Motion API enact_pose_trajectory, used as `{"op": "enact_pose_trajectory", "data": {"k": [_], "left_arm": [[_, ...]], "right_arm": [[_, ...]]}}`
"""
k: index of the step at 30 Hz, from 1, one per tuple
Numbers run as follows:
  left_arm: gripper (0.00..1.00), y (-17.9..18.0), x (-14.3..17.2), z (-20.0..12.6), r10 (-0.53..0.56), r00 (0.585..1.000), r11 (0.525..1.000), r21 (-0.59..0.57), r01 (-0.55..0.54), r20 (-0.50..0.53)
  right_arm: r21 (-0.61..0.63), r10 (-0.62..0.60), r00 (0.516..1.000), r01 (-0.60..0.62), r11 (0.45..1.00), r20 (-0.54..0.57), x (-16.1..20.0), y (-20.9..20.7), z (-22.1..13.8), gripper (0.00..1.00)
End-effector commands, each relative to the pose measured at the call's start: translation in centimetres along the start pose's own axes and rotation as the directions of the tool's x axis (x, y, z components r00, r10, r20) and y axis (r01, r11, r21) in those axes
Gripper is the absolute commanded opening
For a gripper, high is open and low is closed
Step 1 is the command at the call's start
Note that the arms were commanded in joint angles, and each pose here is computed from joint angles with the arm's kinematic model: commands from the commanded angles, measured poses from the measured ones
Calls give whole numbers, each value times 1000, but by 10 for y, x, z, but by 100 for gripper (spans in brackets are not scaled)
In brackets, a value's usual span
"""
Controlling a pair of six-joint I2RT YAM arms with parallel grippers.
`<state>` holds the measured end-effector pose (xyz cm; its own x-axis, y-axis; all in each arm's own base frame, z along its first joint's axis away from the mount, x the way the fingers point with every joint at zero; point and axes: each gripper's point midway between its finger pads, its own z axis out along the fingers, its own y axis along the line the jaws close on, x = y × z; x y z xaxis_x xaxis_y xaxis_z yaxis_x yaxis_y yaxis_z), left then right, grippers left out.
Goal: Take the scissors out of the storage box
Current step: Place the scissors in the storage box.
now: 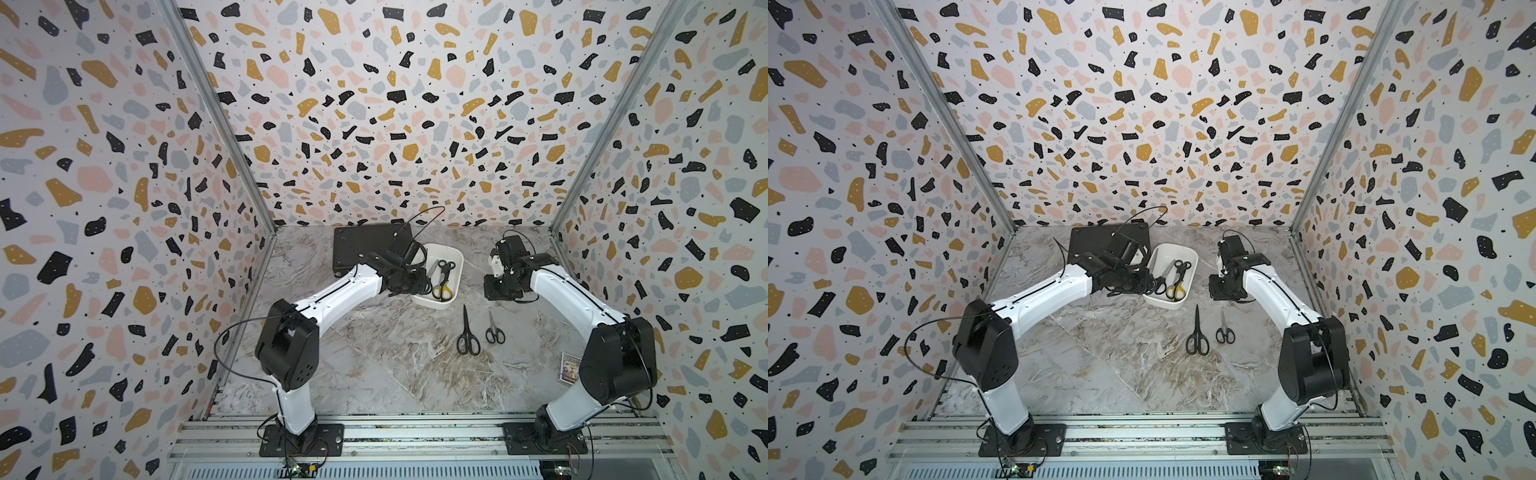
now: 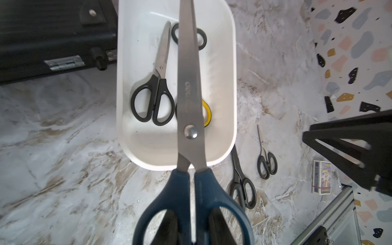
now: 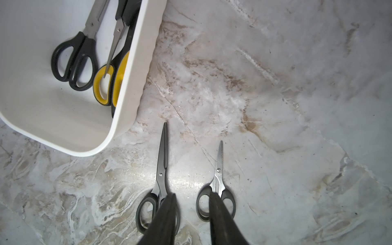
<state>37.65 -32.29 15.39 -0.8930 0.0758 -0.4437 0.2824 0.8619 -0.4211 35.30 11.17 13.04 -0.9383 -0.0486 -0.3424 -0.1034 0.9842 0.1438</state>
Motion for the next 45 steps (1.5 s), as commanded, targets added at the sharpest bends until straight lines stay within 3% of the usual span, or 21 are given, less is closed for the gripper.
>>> {"op": "enact_pose_trajectory", "data": {"k": [1,7,13,16,30,38,41,45], "left_arm": [[7,-13,-32,30,24,999,999,29,-25,36],[9,10,-38,93,32,999,996,-77,-34,-38],[15,23,-36,124,37,996,992,-116,-46,-76],[23,26,-35,131,38,996,991,-121,-48,-85],[30,31,-29,138,40,991,991,-120,-55,-124],[12,32,-28,137,35,991,991,-125,-50,-126],[12,31,-30,136,46,991,990,-125,-62,-129],[29,32,-28,135,66,987,987,-135,-86,-148]], "right_arm": [[-17,8,999,-7,1000,47,-3,3,-18,32],[-22,10,999,-9,1000,44,0,3,-19,32],[-20,-1,1000,1,1000,28,1,3,-17,32],[-17,-8,1000,8,1000,24,0,3,-16,32],[-19,-16,1000,16,1000,11,-7,5,-10,32],[-16,-15,1000,15,1000,12,-7,5,-11,32],[-16,-15,1000,15,1000,14,-8,5,-11,32],[-17,-15,1000,15,1000,14,-8,5,-11,32]]}}
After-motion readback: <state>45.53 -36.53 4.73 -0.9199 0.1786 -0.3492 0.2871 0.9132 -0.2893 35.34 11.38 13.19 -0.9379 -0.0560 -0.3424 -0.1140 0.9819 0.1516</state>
